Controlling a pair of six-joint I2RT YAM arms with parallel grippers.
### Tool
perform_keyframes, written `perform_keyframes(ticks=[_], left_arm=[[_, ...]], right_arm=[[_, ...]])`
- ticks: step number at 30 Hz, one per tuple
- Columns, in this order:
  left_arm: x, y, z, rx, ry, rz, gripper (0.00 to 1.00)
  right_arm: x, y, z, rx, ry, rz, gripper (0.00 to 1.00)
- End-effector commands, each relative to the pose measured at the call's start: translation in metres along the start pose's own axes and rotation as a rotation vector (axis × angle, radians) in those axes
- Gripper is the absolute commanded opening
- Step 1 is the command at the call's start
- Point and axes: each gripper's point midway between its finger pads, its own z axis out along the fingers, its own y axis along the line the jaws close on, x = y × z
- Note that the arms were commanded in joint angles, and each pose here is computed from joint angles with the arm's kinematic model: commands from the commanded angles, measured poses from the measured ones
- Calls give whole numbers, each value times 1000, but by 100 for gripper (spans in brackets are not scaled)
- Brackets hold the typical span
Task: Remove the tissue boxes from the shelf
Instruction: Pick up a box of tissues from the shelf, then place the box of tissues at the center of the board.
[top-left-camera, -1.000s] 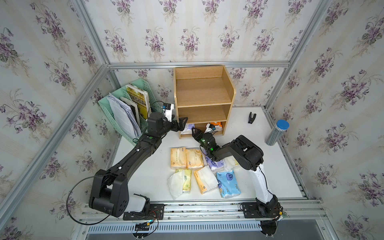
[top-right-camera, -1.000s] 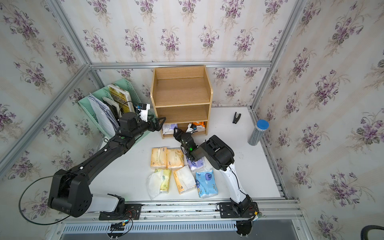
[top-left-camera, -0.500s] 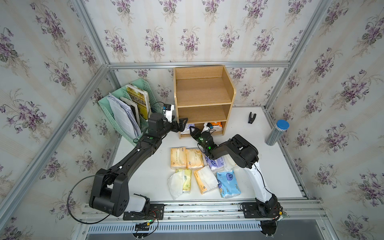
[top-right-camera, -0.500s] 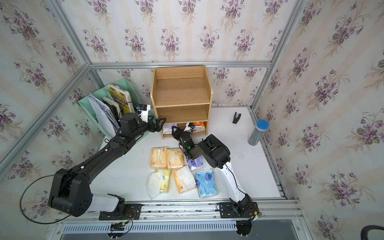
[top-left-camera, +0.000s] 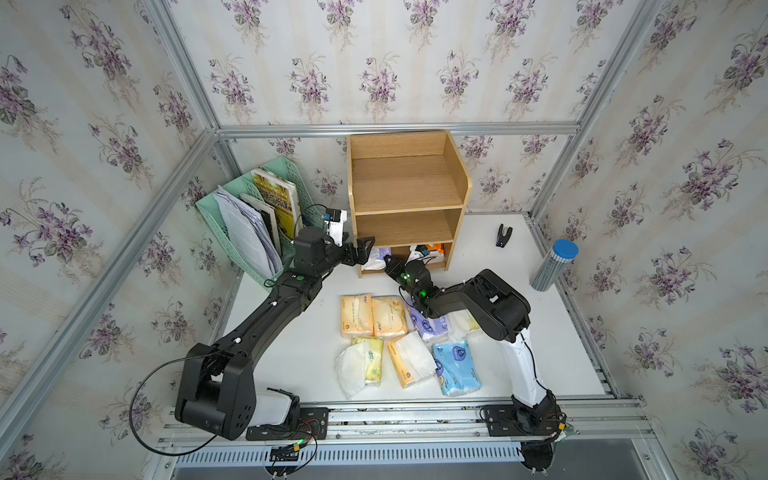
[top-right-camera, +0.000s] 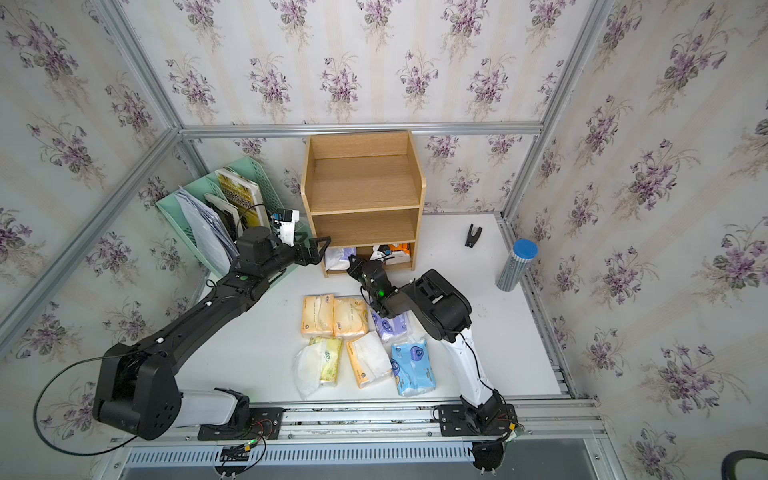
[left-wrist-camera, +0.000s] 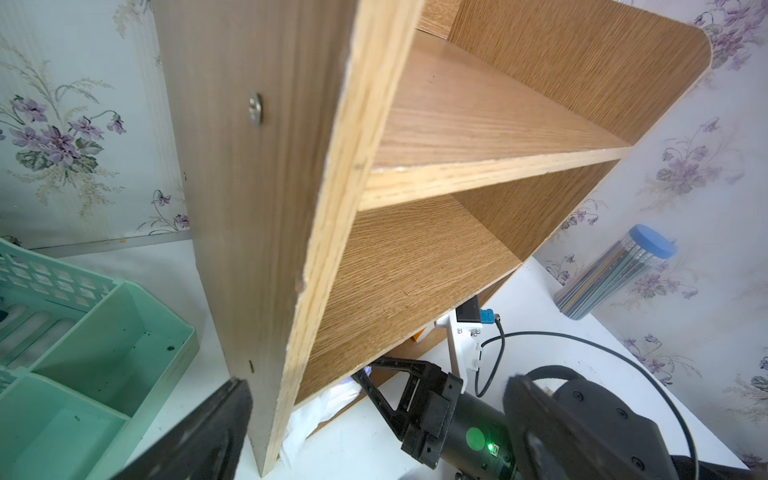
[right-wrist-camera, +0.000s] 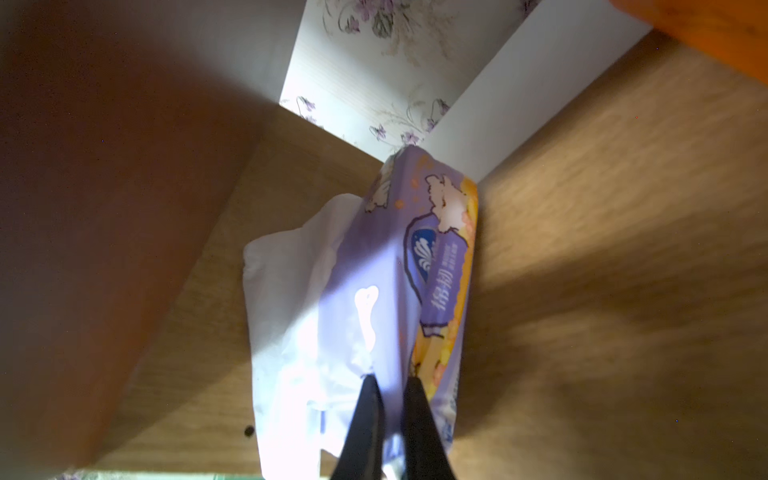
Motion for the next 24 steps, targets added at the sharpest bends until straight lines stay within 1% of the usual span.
perform_keyframes(ticks=[1,5,7,13,17,20,24], left_arm=[[-5,2,-5,-25,-6,-16,99],[-4,1,-12,-34,10,-23,99],[-5,6,-16,-72,5,-30,99],[-6,4,-25,-83,11,-35,99],[-6,3,-30,-92,7,-40,99],[-8,2,-36,-94,0,-39,99],[-10,0,-42,-99,-3,-40,99]], right_arm=[[1,17,-8,-40,36,-25,4],[6,15,-22,-24,75,-34,1],[6,15,-30,-16,86,-41,0],[12,14,-45,30,145,-87,0],[14,9,-57,65,160,-113,0],[11,14,-68,65,166,-127,0],[8,22,-80,107,195,-189,0]])
